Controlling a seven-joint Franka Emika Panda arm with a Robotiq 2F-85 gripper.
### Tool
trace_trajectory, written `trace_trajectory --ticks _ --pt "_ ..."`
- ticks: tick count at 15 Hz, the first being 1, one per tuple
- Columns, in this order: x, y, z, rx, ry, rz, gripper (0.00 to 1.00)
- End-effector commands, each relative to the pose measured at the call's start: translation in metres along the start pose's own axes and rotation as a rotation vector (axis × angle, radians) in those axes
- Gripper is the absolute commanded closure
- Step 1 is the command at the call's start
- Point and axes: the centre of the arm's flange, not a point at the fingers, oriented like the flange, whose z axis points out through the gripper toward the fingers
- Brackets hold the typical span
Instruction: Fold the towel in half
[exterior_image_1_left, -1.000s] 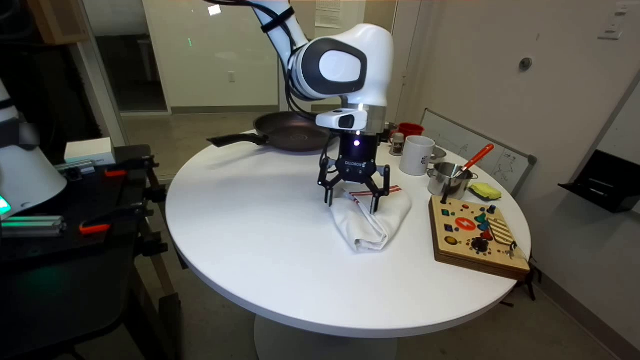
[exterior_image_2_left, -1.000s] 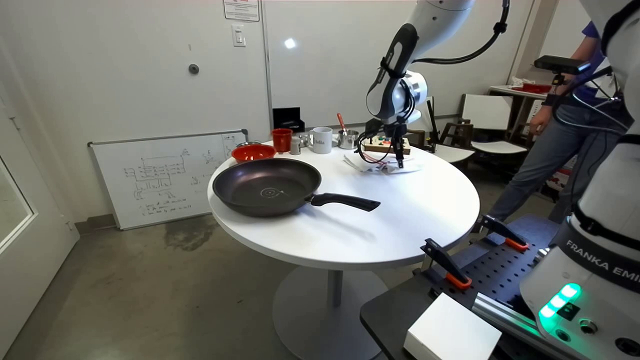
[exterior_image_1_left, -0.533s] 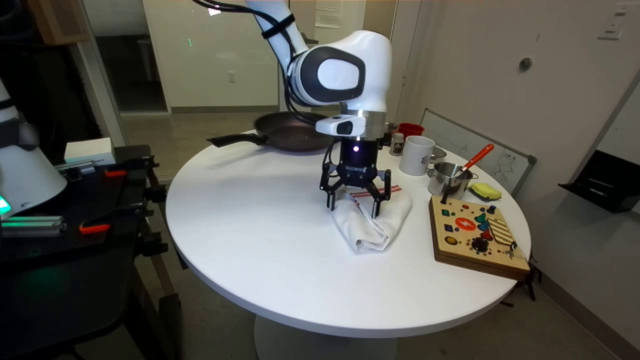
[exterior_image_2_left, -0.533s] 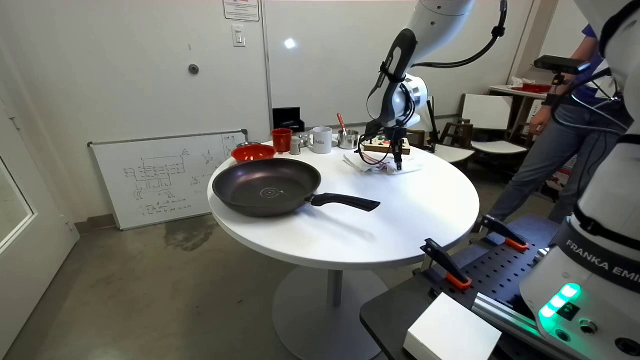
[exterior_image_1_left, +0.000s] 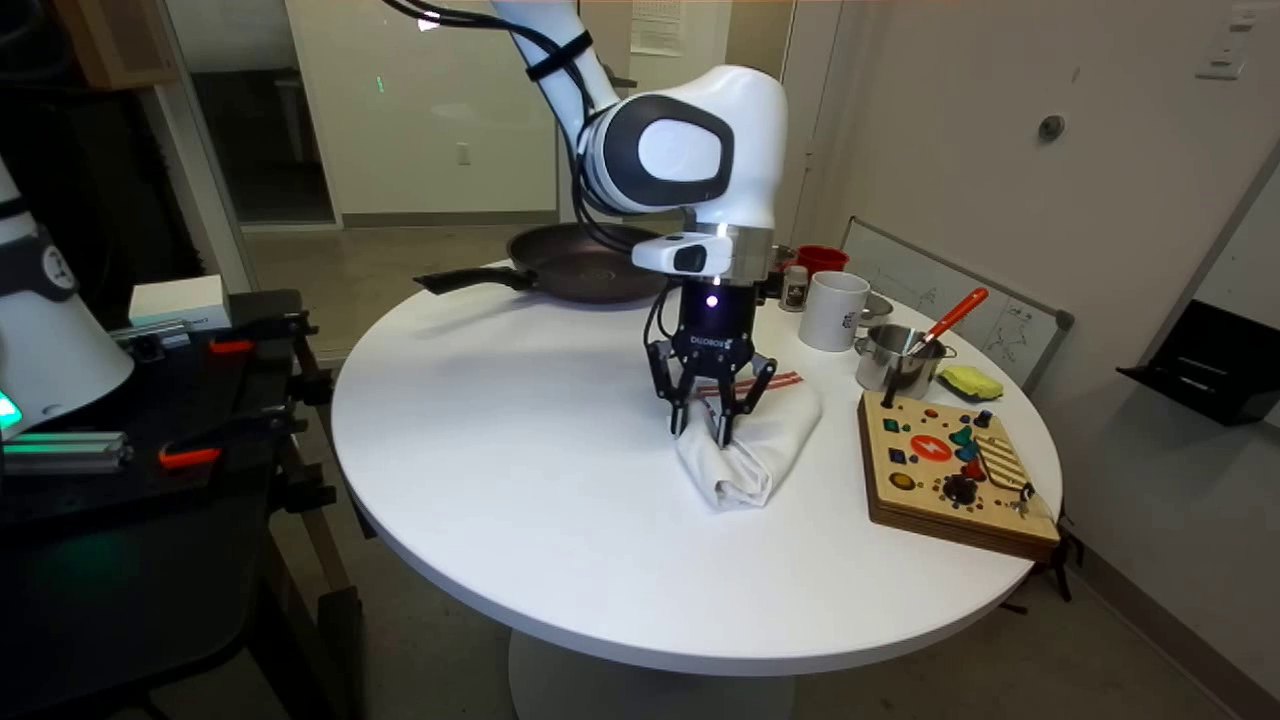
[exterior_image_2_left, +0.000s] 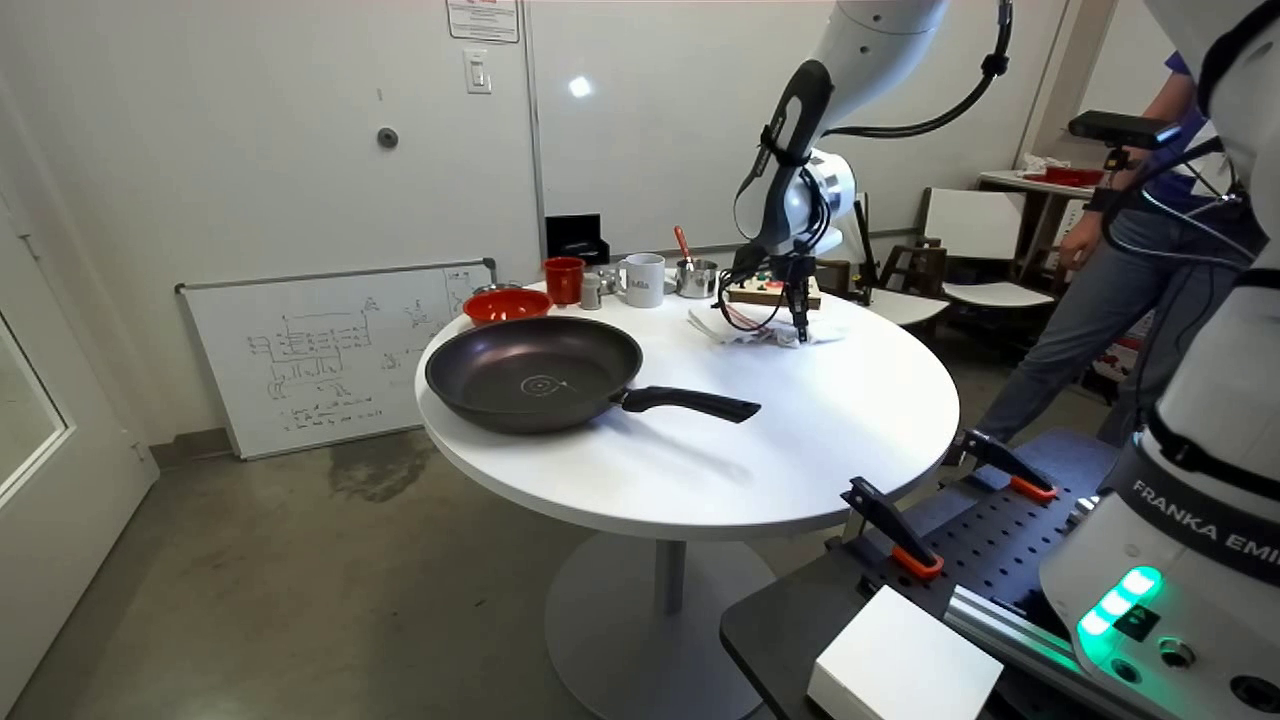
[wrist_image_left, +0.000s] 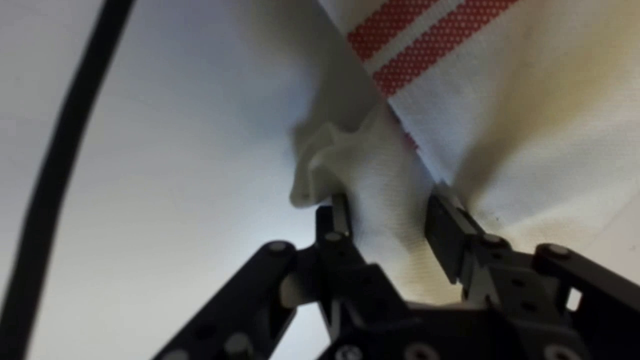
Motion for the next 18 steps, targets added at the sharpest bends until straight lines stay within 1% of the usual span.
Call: trace_trajectory --ticks 1,2,3,4,5,6,8,9,10,13,14,18 --pt "0.004 -0.019 -0.012 -0.011 0.078 -0.021 0.86" --pt "0.009 -0.025 -0.018 -0.012 0.092 -0.051 0.94" --pt "0.014 -0.031 -0.023 -0.019 0.096 -0.098 0.96" --pt "0.018 -0.039 -0.027 -0.004 0.098 -0.126 0.99" --pt "0.022 -0.048 -0.031 0.001 0.071 -0.173 0.99" --pt "0.025 -0.055 -0.035 0.001 0.064 -0.213 0.95" --pt "0.032 -0.066 -0.042 0.017 0.073 -0.272 0.96" --pt "0.038 -0.071 -0.048 0.021 0.089 -0.315 0.96" --pt "0.043 -0.075 -0.052 0.043 0.138 -0.337 0.96" --pt "0.060 -0.088 -0.067 0.064 0.190 -0.412 0.95" --pt "0.065 -0.092 -0.069 0.083 0.163 -0.441 0.96" --pt "0.072 -0.095 -0.081 0.083 0.210 -0.578 0.96"
